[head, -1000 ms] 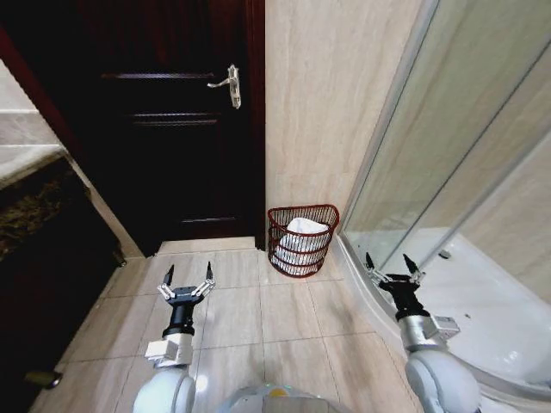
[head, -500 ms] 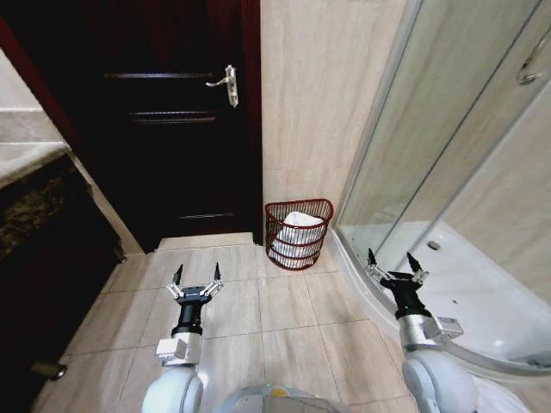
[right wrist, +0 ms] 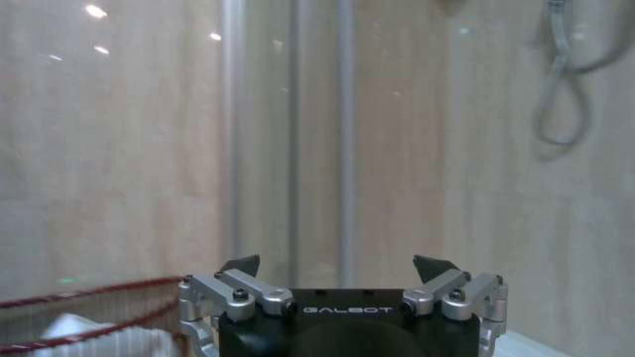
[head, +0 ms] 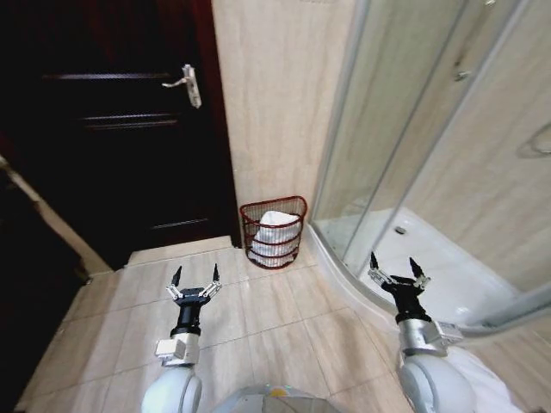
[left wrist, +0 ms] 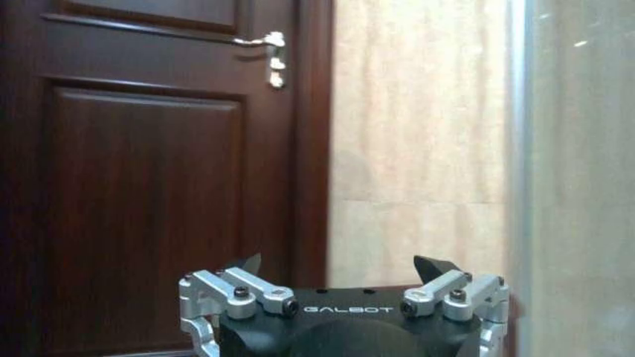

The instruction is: Discard the used towel into the hamper.

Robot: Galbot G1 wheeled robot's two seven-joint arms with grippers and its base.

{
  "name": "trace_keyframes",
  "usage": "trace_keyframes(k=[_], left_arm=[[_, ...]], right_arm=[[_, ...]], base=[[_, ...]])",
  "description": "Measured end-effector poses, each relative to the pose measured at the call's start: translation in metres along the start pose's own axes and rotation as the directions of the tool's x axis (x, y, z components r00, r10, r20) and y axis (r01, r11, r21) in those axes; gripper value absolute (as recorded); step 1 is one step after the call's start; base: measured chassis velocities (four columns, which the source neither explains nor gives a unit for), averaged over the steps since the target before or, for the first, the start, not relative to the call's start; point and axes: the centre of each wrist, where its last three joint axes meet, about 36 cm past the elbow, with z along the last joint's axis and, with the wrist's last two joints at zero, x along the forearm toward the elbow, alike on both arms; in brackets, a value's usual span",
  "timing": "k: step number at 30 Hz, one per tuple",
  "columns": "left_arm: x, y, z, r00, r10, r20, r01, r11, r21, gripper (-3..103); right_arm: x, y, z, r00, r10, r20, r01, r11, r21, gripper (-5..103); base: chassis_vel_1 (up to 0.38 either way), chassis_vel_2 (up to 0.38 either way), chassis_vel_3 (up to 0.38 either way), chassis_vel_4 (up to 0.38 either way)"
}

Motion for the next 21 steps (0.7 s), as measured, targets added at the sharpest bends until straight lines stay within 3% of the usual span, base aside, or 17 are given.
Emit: trace_keyframes(k=[8,21], left_arm=[[0.003,-0.004,0.007,1.0,0.019,0.0,-0.019,1.0,0.011,100],[0.007,0.005,0.003,1.0,0.021,0.011,-0.02,1.0,-0.014,100]], right_arm=[[0.004,-0.01,0.008,1.0,0.003,-0.019,-0.002,0.999,0.054,100],[0.008,-0.012,0.013,1.0,0.018,-0.011,-0.017,0.999,0.051,100]], base=[[-0.067,-0.06,-0.03,-0.036],[-0.139,-0.133,0.144,0.143]])
